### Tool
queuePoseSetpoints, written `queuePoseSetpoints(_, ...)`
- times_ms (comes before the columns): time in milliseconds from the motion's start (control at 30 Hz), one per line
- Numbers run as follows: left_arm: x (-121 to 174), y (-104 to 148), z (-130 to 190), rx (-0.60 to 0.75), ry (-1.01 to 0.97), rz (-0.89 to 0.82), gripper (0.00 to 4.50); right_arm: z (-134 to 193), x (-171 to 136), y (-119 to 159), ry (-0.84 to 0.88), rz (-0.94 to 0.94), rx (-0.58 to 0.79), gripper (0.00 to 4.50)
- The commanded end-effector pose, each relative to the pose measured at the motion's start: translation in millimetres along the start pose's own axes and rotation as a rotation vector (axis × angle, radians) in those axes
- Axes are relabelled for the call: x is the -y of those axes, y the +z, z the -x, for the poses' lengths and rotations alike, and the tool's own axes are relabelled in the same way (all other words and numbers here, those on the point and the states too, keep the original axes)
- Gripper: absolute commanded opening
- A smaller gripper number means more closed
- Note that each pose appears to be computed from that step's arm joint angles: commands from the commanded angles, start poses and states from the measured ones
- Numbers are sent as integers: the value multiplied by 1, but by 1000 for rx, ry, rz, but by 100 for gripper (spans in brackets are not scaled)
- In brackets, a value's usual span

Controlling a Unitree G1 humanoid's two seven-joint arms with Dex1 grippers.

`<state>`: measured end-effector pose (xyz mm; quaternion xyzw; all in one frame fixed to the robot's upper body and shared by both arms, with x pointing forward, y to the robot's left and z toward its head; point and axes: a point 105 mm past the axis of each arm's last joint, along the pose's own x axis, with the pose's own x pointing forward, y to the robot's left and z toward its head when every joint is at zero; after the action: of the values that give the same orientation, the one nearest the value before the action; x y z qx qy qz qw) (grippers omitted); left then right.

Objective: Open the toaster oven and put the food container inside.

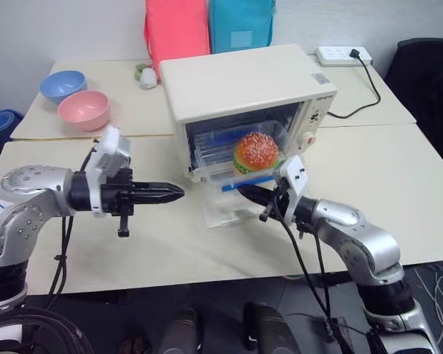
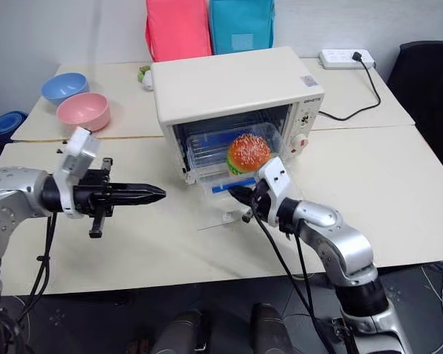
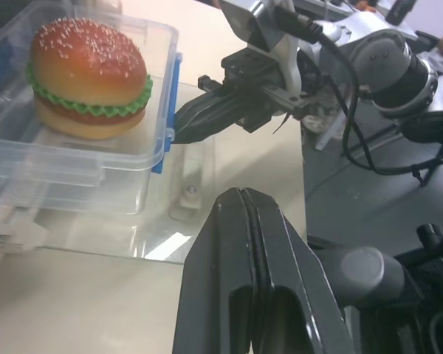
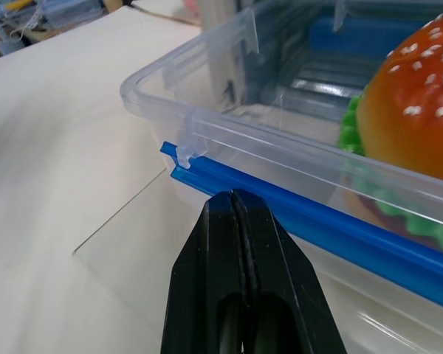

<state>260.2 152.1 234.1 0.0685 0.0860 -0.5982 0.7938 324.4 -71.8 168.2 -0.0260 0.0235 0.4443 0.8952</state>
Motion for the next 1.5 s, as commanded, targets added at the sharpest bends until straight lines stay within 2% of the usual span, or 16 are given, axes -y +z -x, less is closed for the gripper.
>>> queuePoseSetpoints(33, 2, 11, 3, 37, 35, -49, 0, -11, 10, 13, -12, 41, 54, 4)
queuePoseSetpoints(333, 0, 13, 0, 55, 56, -45, 0, -16, 30, 25, -69, 78, 100, 4)
queuePoseSetpoints(433, 2, 15, 7, 60, 57, -33, 51, -30, 38, 27, -111, 69, 118, 0)
queuePoseSetpoints(667, 5, 15, 23, 47, 102, -30, 266, -52, 52, 33, -177, 81, 163, 0)
queuePoseSetpoints(900, 6, 17, 35, 44, 150, -57, 447, -52, 55, 37, -173, 92, 180, 0)
queuePoseSetpoints(1033, 4, 21, 42, 66, 179, -71, 447, -6, 51, 37, -149, 112, 167, 0)
queuePoseSetpoints(1100, 4, 20, 41, 57, 176, -79, 447, 52, 39, 24, -111, 93, 108, 0)
queuePoseSetpoints(1200, 6, 18, 40, 48, 158, -81, 447, 107, 23, 3, -110, 44, -14, 0)
queuePoseSetpoints(1367, 11, 17, 40, 32, 97, -66, 447, 149, 21, -32, -195, -27, -153, 0)
queuePoseSetpoints(1500, 7, 19, 39, 28, 110, -105, 447, 151, 31, -45, -264, -40, -168, 0)
